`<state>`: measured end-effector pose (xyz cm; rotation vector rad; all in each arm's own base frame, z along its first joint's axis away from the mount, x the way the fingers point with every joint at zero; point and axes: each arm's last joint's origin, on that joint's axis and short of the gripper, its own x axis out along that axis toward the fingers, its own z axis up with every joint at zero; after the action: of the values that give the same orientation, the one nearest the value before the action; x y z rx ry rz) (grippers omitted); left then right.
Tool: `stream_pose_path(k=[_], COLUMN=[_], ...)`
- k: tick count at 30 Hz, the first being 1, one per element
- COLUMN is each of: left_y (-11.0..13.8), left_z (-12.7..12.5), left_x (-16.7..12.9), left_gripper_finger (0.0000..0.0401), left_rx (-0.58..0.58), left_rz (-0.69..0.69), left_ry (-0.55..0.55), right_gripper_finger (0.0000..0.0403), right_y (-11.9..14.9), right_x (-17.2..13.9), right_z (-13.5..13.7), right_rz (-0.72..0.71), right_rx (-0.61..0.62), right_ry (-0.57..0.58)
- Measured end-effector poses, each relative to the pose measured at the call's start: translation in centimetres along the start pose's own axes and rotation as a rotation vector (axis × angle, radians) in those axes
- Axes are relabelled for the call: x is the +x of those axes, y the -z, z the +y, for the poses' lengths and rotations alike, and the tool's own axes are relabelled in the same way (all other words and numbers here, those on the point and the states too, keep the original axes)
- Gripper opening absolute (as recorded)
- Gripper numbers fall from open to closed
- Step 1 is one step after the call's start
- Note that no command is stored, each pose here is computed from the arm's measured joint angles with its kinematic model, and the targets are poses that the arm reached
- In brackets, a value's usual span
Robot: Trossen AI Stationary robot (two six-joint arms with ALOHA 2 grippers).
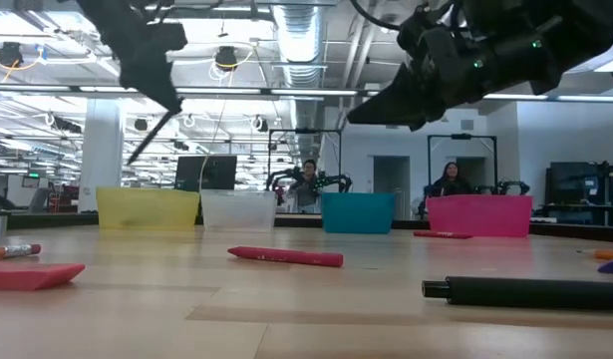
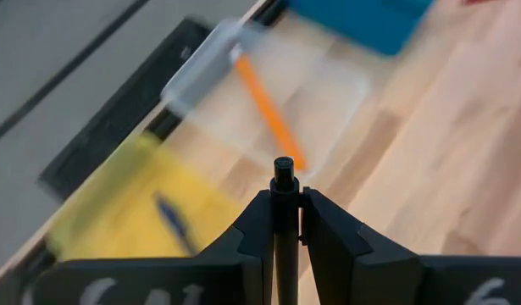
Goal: Sort crayons/erasers/pens/pencils in bins
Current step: Put the black pen into the yellow bin
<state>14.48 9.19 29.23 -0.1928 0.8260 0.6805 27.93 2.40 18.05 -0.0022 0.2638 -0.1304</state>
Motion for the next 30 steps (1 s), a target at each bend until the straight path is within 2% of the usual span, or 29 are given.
stream_pose_path(k=[5,12,16,21,30], left_y=[-0.2,-1.6,-2.2,-2.3,-1.3], left_z=[2.4,5.7,6.4,7.4,9.4], left_x=[0.8,4.0,5.2,5.9,10.8], left_gripper_finger=[0.0037,0.0037,0.0037,0.0037,0.0037], left_rx=[-0.07,-0.079,-0.082,-0.106,-0.17], left_rz=[0.065,0.149,0.16,0.19,0.316], left_ry=[-0.064,-0.087,-0.066,-0.088,-0.049], right_gripper_finger=[0.0005,0.0005,0.0003,0.0004,0.0004], right_y=[0.2,0.0,0.1,0.1,0.0], right_x=[0.1,0.1,0.1,0.0,0.0], right_z=[0.0,0.1,0.1,0.3,0.6], right_rz=[0.012,-0.005,-0.003,-0.005,-0.01], right_rx=[0.003,0.007,0.007,0.007,0.007], right_ry=[-0.004,-0.005,-0.007,-0.012,-0.024])
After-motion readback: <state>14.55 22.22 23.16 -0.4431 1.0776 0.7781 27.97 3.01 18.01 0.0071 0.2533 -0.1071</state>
